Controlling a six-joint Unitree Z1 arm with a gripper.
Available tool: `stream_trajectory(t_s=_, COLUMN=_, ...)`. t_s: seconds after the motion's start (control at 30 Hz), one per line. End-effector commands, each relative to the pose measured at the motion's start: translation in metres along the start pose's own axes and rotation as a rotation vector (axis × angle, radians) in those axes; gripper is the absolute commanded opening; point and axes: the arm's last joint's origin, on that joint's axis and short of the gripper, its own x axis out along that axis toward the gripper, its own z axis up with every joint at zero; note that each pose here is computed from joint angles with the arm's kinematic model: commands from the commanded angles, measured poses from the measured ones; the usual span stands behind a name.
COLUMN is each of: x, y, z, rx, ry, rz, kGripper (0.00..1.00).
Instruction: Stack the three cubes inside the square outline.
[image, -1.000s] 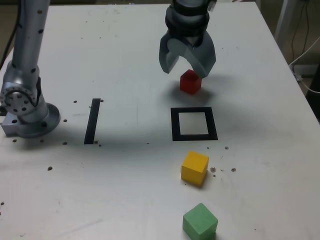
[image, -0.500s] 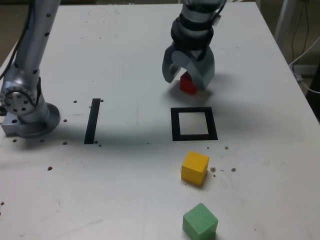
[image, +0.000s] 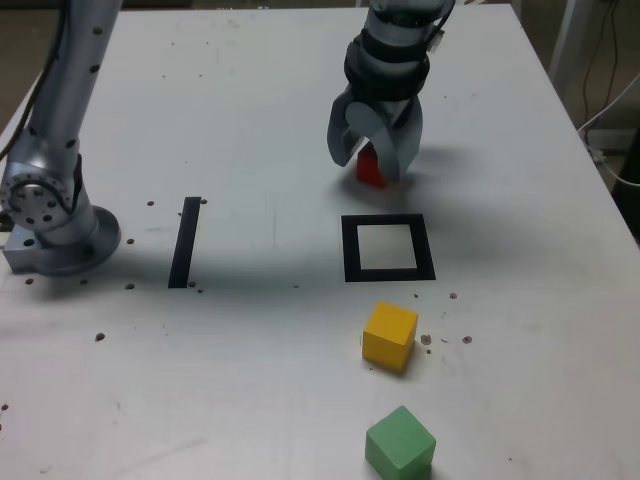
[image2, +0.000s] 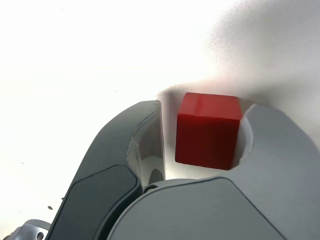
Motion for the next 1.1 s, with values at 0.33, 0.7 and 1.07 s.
stream_trajectory(t_s=0.33, x=-0.008, y=-0.002, z=-0.003, rx=-0.009, ry=-0.021, rz=0.008, kGripper=0.26)
stream_trajectory(t_s=0.7, x=-0.045, y=-0.033, z=-0.002, rx=-0.074, ry=-0.043, rz=0.020, kGripper=0.24)
stream_trajectory(t_s=1.07, x=-0.063, y=-0.078, z=0.014, rx=-0.259, ry=-0.104, rz=-0.065, kGripper=0.24)
